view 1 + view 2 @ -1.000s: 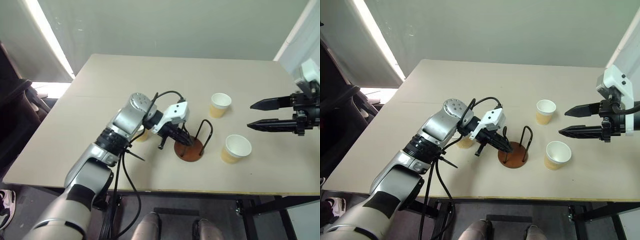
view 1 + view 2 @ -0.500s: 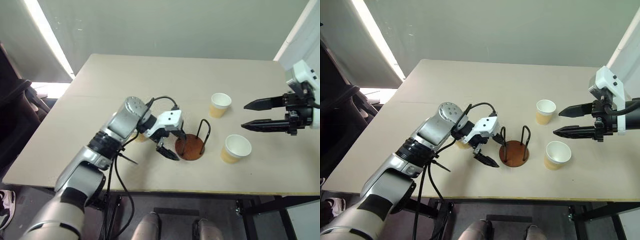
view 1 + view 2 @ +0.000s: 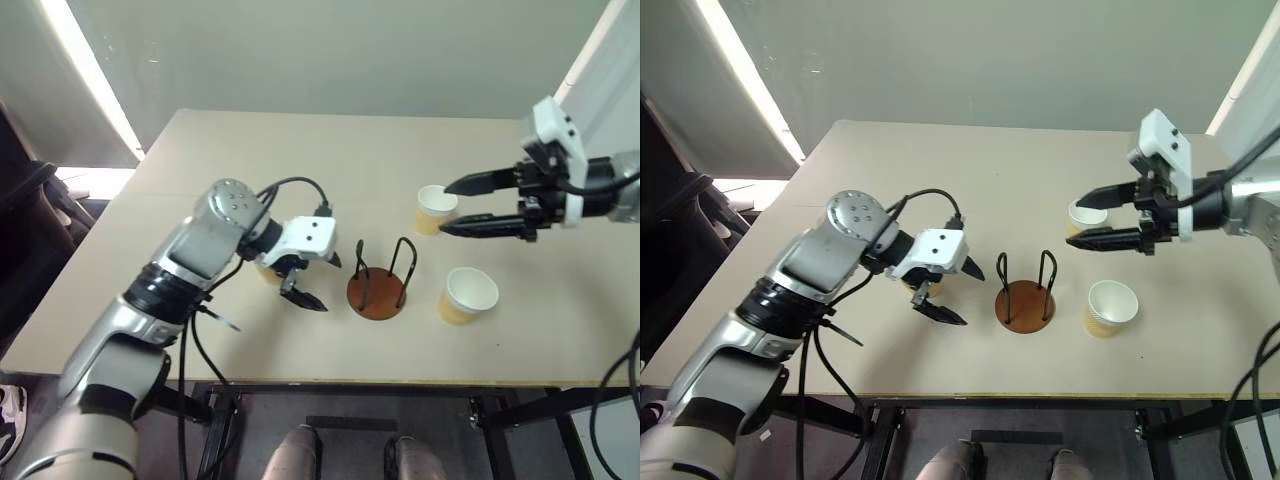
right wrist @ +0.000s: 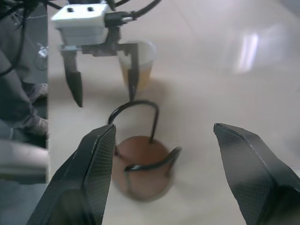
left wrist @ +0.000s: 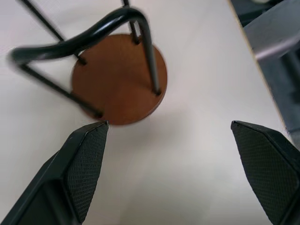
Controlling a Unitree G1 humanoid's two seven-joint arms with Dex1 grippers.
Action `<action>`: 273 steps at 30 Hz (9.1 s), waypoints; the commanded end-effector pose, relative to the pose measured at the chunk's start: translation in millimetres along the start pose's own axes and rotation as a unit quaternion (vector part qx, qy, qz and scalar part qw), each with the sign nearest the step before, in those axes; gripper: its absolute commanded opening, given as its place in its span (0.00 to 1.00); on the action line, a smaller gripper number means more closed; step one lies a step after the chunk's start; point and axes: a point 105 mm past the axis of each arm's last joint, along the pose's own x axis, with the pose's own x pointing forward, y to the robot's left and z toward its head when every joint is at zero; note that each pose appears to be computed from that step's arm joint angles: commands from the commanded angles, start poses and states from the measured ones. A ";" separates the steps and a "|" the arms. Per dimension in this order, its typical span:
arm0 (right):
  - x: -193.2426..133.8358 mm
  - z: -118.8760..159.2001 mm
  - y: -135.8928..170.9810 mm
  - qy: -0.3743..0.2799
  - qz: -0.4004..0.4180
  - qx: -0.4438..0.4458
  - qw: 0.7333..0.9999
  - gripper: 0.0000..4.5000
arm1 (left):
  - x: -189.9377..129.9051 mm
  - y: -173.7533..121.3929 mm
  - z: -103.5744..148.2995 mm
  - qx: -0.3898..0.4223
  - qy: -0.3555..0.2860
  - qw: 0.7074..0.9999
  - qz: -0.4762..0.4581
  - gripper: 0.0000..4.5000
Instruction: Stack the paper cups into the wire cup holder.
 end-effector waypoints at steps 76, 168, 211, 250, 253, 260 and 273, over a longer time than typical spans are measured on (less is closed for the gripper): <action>28.4 32.7 39.2 0.154 0.158 -0.329 0.918 0.01 | -74.2 26.6 9.1 -0.096 -0.073 0.968 0.221 1.00; 23.4 58.7 36.1 -0.005 0.120 -0.133 0.984 0.65 | -85.3 35.3 14.9 0.045 0.031 0.985 0.162 0.01; -21.8 16.2 13.4 0.065 -0.050 -0.077 0.994 0.65 | -8.1 32.1 97.3 0.144 -0.066 0.985 -0.070 0.01; -30.8 5.4 13.0 0.093 -0.063 -0.069 0.991 0.65 | 9.5 42.2 97.7 0.161 -0.039 0.983 -0.076 0.97; -33.1 4.3 12.4 0.099 -0.064 -0.069 0.991 0.65 | 8.4 42.7 98.3 0.163 -0.040 0.983 -0.074 0.99; -39.6 -16.3 15.0 0.149 -0.058 -0.069 0.985 0.65 | -7.2 50.4 115.0 0.148 -0.090 0.984 -0.046 0.99; -36.9 -45.6 31.6 0.213 -0.024 -0.089 0.973 0.65 | -78.7 48.2 94.5 0.088 -0.131 0.986 0.051 0.99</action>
